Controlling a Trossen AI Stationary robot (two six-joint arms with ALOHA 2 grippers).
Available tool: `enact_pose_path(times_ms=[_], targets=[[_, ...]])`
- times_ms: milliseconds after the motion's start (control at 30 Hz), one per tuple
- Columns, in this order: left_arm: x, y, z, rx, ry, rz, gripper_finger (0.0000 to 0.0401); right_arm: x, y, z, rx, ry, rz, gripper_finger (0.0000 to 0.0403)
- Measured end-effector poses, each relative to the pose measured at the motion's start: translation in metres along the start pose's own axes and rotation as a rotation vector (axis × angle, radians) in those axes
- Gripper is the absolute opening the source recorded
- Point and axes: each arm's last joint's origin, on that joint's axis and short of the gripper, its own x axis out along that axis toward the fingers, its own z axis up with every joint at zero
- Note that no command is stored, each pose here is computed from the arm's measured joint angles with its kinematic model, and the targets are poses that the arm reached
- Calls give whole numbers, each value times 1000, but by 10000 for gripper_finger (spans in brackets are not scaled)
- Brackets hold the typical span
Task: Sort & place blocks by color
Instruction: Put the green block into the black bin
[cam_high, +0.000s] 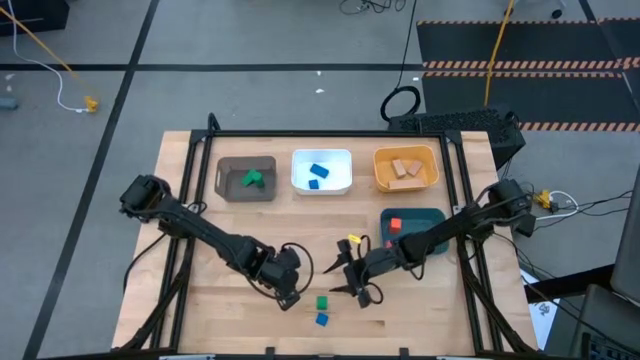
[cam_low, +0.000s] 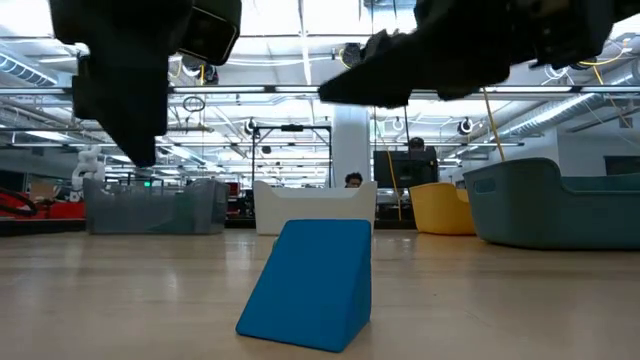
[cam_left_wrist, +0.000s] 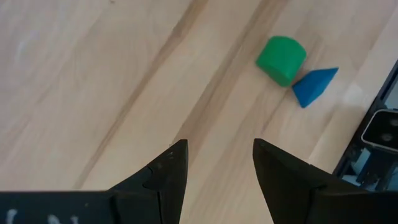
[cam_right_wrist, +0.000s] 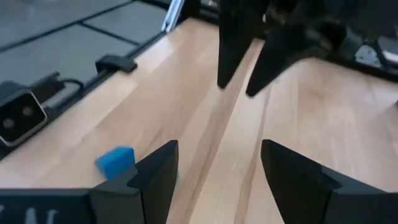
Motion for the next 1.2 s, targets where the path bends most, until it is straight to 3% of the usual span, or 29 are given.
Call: enact_pose_path(times_ms=[167,367,633,867,1200], targets=[[0,-4,-8,23,14,0,182,8,2,-12,-22,53,8,224],[0,-9,-18,35,19,-13,182,17,8,-19,53,12,56,224],[0,-13,-25,56,-16,-5,182,27,21,-19,7,8,103,224],[-1,-15,-29,65,-38,2,182,45,30,-7,-110,8,240,224],[-1,-17,-32,49,-38,-4,182,48,17,-8,-331,59,224,224]])
